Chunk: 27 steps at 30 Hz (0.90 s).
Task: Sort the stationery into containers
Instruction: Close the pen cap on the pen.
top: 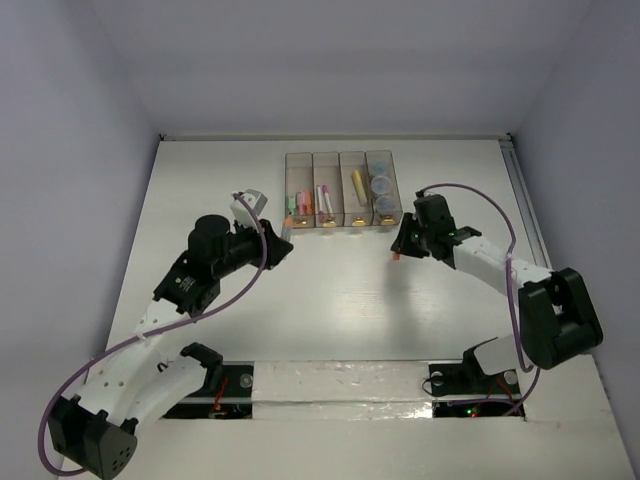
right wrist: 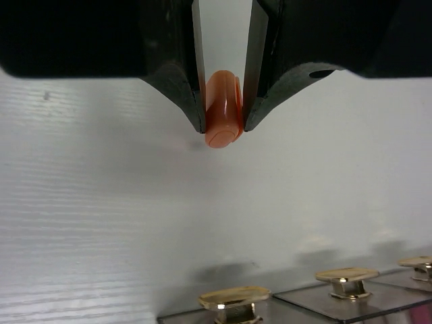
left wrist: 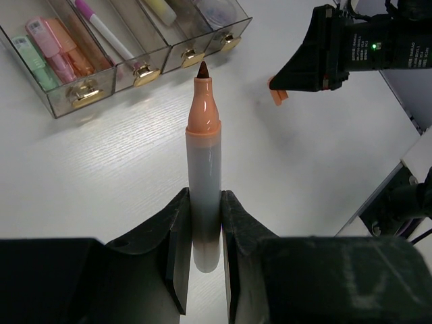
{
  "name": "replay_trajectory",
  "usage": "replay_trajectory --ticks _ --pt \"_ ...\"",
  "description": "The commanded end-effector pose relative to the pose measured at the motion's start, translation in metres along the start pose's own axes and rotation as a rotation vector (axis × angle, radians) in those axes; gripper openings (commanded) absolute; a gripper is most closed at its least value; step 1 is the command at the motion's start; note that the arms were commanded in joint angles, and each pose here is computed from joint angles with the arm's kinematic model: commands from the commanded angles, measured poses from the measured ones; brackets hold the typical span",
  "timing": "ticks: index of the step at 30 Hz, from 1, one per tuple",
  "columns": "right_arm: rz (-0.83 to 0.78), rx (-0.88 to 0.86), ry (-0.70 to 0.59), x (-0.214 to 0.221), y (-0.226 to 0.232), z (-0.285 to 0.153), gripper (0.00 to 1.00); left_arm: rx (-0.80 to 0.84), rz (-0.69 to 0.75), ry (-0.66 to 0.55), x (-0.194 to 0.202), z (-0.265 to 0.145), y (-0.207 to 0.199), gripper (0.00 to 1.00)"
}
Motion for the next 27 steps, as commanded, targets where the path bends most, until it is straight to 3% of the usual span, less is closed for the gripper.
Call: replay_trajectory --ticks 1,5,10,18,27 --pt "0.031 -0.108 -0.022 -0.007 0.015 0.012 0.07 0.038 0.027 -0.037 -0.012 0.001 -0.006 0.00" --pt "0.084 -0.256 0.012 0.006 0.028 0.016 0.09 0.030 0.023 -0.027 -0.010 0.003 -0.005 0.00" --pt "0.165 -0.474 -0.053 -0.005 0.055 0.004 0.03 0.067 0.021 -0.013 -0.009 0.006 -0.008 0.00" --pt "0.272 -0.792 -0.277 -0.054 0.099 -0.053 0.01 0.130 0.016 0.019 -0.003 0.012 -0.012 0.00" --pt "0.262 -0.972 -0.425 -0.076 0.145 -0.088 0.01 0.166 -0.022 0.062 0.003 0.023 -0.014 0.00"
Point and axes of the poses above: each gripper's point midway between its finger pads, its own z axis out along the fingers, its own y axis along the line the jaws close on, x = y × z, the point moved 6 cm from there along -z, back along the fingers, and after that the axes turned 1 degree about z, right-handed, at the moved point
